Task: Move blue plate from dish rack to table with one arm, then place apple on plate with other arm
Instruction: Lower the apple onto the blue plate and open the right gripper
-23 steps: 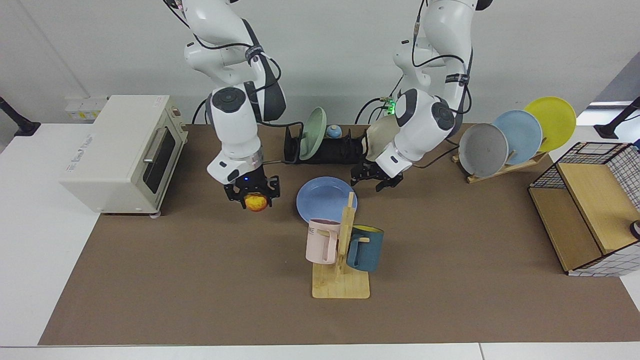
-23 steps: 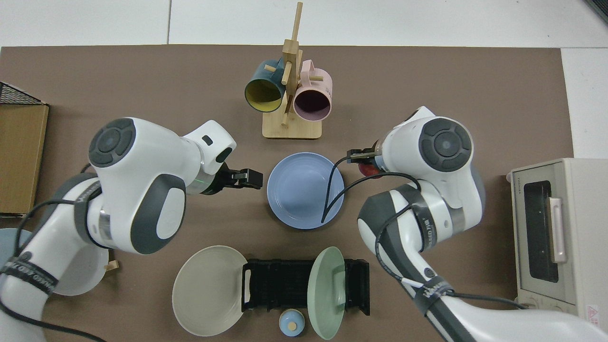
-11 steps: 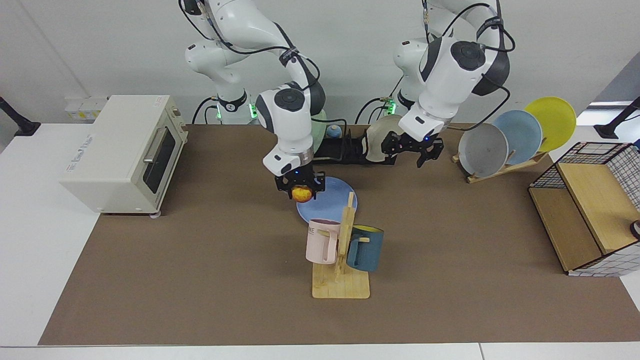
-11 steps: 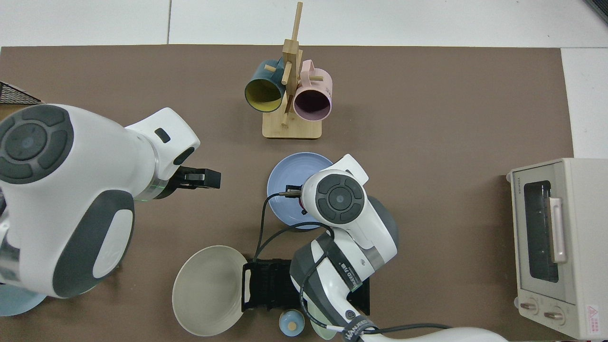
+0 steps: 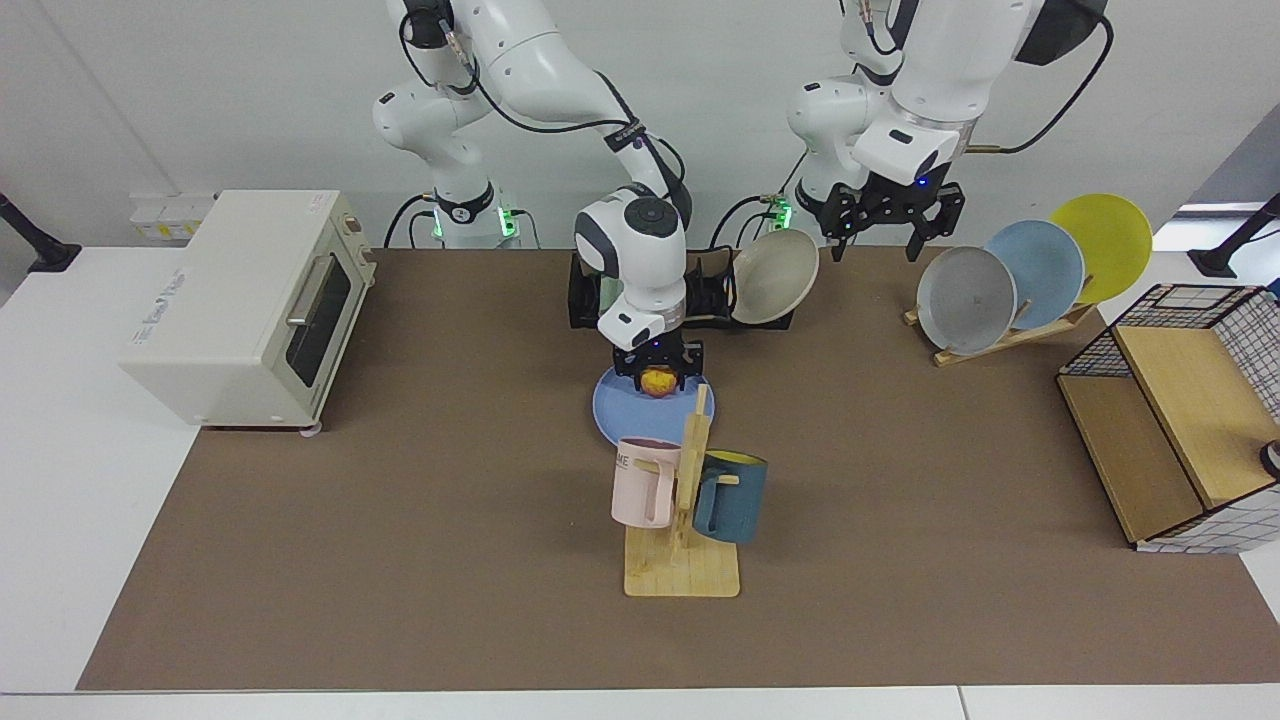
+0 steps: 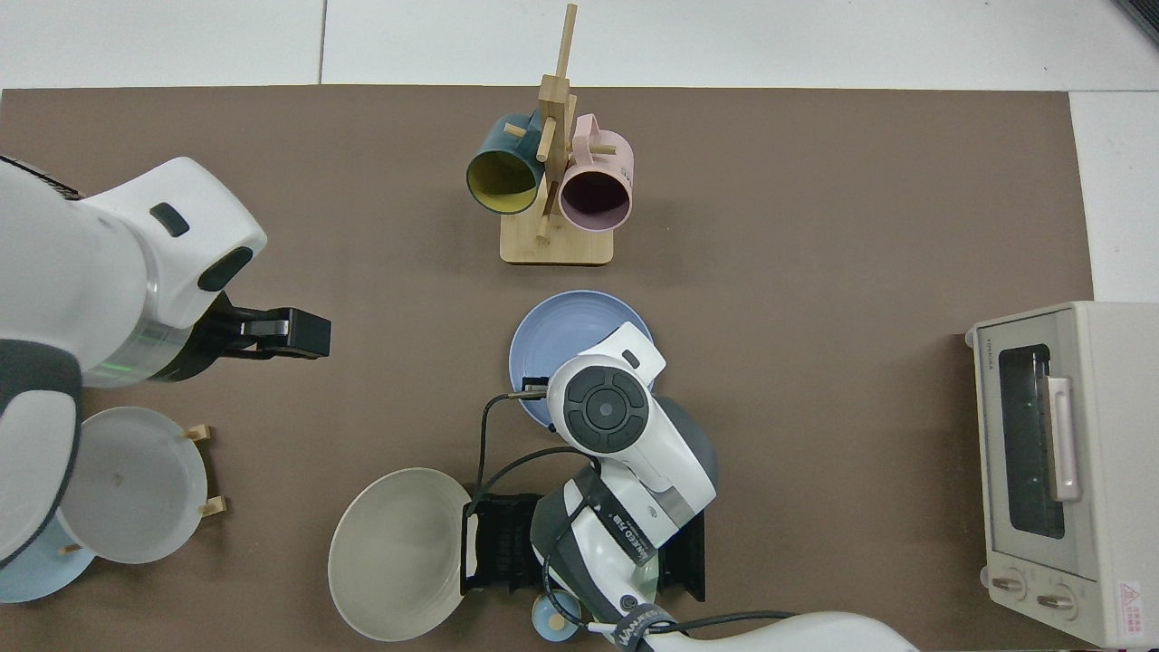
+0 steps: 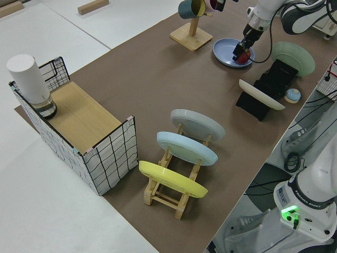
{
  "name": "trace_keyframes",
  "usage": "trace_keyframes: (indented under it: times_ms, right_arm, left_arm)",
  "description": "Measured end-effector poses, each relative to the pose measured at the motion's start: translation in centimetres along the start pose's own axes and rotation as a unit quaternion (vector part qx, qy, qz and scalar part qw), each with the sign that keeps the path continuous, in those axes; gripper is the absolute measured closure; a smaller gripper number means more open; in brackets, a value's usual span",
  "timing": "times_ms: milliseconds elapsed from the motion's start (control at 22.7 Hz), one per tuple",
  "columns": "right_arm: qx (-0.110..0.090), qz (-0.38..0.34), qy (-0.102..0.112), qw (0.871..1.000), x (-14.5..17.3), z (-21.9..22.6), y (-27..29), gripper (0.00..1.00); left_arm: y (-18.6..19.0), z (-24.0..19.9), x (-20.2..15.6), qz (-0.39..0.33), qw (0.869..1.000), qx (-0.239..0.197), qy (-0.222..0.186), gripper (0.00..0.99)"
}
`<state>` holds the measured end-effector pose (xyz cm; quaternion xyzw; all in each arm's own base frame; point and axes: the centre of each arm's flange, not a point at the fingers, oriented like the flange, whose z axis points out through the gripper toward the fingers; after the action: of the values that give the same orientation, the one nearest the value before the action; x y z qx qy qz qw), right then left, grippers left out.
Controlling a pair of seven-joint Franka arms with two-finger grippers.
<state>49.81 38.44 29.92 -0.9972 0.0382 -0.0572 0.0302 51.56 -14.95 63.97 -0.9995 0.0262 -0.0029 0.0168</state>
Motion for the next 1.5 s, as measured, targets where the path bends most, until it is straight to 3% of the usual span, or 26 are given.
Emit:
trace_keyframes:
  times_ms: [440, 704, 924, 1144, 1496]
  right_arm:
    - [0.000, 0.002, 0.002, 1.000, 0.3, -0.1, 0.2, 0.25]
    - [0.004, 0.008, 0.011, 1.000, 1.1, -0.2, 0.9, 0.25]
    - [0.009, 0.013, 0.019, 1.000, 1.7, -0.3, 1.3, 0.24]
    - [0.012, 0.015, 0.022, 1.000, 2.1, -0.6, 1.3, 0.00]
    - [0.019, 0.020, 0.033, 0.999, 3.0, -1.9, 1.3, 0.00]
  left_arm:
    - [-5.7, -0.7, 0.4, 0.016, 1.000, -0.001, -0.014, 0.000]
    - [-4.0, -1.0, 0.1, 0.037, 0.999, -0.003, -0.013, 0.000]
    - [-4.7, -1.0, 0.2, 0.030, 0.999, -0.007, -0.013, 0.000]
    - [-4.7, -1.2, 0.2, 0.036, 0.999, -0.008, -0.011, 0.000]
    - [-5.3, -1.2, 0.4, 0.076, 0.997, -0.010, -0.006, 0.000]
